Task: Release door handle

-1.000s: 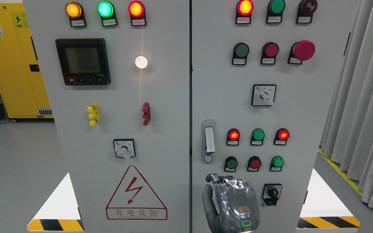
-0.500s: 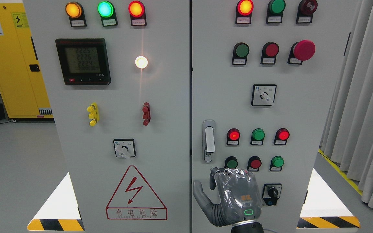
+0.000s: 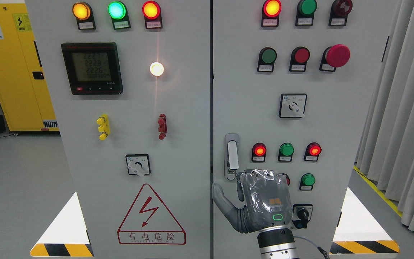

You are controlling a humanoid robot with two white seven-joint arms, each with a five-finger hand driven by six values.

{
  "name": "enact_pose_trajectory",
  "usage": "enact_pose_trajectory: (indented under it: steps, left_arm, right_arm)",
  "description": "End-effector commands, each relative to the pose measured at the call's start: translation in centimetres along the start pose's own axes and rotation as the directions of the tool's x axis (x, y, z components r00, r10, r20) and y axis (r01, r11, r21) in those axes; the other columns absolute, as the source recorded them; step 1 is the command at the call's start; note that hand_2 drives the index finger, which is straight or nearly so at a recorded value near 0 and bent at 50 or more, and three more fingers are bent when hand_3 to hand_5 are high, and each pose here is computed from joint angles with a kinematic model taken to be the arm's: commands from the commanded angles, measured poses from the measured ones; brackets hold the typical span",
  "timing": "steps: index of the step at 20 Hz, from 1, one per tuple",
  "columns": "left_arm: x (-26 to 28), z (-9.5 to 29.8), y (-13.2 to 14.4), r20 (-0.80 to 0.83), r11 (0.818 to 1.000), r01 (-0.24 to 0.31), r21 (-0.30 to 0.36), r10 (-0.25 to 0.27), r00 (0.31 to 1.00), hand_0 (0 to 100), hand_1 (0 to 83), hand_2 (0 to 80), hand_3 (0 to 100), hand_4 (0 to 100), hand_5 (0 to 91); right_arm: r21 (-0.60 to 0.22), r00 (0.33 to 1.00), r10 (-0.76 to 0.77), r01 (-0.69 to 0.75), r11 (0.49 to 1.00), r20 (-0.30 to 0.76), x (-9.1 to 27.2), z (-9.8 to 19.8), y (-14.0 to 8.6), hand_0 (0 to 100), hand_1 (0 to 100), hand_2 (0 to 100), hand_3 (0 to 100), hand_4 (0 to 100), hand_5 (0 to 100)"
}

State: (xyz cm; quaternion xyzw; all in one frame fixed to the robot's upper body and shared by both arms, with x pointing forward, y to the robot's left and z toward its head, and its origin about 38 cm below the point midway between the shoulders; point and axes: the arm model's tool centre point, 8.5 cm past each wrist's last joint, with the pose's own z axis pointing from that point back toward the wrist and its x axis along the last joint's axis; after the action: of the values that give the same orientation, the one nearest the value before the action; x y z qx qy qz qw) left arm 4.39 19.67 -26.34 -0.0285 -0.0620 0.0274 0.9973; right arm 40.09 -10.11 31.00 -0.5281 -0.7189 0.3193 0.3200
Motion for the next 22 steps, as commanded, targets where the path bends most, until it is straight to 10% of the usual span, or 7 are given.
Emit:
enact_pose_trajectory:
  steps: [1,22]
  left_arm:
    - [0.0,0.0,0.0,0.004,1.0,0.001,0.0,-0.001,1.0,12,55.6,0.0,0,0,0.0]
    - [0.1,0.0,0.0,0.006,1.0,0.0,0.0,0.0,1.0,12,55.6,0.0,0,0,0.0]
  right_arm:
    - [0.003,1.0,0.02,-0.02,1.0,-0.013,-0.4,-1.0,0.3,34,24,98,100,100,100]
    - [0.001,0.999,0.036,-0.036,0.999,-0.033,-1.0,-2.4,0.7,34,32,98,100,100,100]
